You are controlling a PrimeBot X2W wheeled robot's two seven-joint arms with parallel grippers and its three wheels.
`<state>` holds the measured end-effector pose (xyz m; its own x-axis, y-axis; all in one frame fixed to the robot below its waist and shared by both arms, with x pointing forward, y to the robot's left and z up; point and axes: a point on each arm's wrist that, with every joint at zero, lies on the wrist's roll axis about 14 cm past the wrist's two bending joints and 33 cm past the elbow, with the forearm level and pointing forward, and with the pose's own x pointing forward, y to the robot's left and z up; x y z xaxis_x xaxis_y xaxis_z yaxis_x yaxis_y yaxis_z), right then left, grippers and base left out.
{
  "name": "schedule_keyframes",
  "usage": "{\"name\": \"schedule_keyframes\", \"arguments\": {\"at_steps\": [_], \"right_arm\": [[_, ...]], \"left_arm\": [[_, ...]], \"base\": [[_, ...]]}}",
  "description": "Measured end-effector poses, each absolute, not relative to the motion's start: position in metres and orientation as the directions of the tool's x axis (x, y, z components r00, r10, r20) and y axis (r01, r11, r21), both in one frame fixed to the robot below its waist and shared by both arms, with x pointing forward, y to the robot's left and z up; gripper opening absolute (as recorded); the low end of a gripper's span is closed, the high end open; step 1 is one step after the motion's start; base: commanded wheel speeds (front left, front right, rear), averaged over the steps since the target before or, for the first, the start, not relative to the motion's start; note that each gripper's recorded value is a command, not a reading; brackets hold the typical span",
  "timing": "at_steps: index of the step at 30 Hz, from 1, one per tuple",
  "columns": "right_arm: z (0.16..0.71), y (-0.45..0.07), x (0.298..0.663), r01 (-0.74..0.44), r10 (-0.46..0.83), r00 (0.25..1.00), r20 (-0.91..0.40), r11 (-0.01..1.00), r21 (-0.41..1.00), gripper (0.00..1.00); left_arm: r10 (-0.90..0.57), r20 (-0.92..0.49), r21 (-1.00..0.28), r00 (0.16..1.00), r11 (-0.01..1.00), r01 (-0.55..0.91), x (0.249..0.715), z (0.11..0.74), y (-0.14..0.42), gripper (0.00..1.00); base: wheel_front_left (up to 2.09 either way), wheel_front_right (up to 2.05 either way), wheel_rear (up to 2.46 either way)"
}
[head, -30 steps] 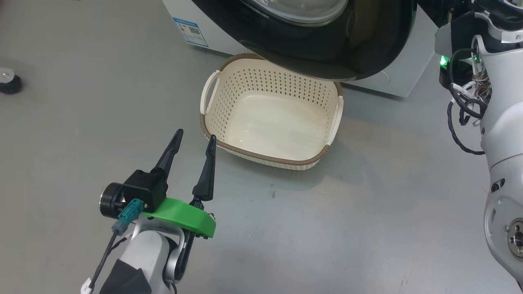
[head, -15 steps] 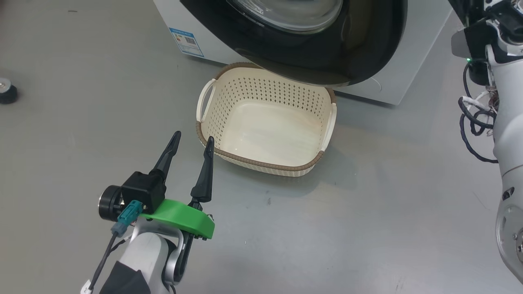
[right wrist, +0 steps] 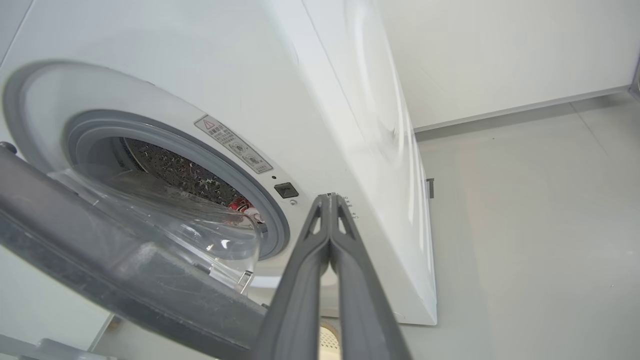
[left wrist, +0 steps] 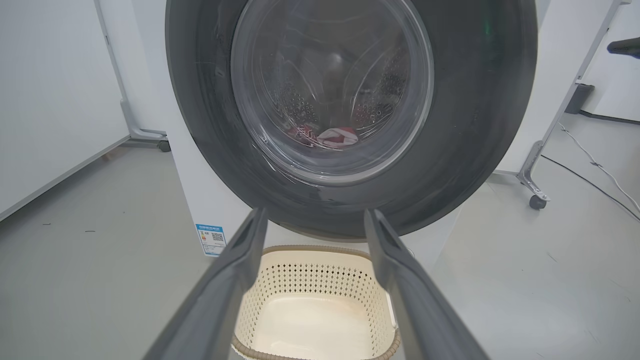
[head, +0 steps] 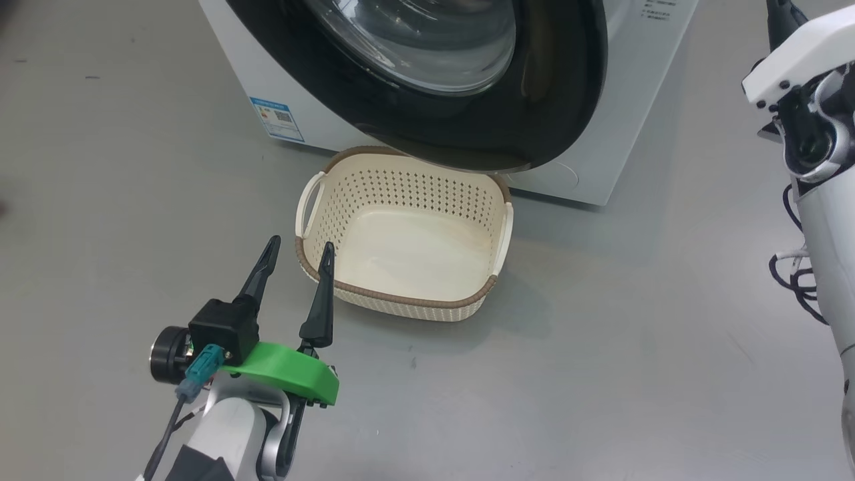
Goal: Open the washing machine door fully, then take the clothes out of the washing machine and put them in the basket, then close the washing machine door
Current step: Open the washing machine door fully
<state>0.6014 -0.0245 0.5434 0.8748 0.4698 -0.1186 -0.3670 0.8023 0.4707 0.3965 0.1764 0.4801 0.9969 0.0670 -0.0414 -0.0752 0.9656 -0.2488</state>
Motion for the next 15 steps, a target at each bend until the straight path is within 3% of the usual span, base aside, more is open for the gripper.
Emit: {"name": "schedule_keyframes", "arguments": {"at_steps": [15], "right_arm": [[0.513, -0.039, 0.525, -0.436, 0.46, 0.887, -0.028, 0.857, 0.273, 0.0]], "left_arm": [[0.028, -0.004, -0.232, 1.0, 0.972, -0.029, 0.397, 0.491, 0.163, 1.0]], "base": [[0.0, 0.0, 0.0]]}}
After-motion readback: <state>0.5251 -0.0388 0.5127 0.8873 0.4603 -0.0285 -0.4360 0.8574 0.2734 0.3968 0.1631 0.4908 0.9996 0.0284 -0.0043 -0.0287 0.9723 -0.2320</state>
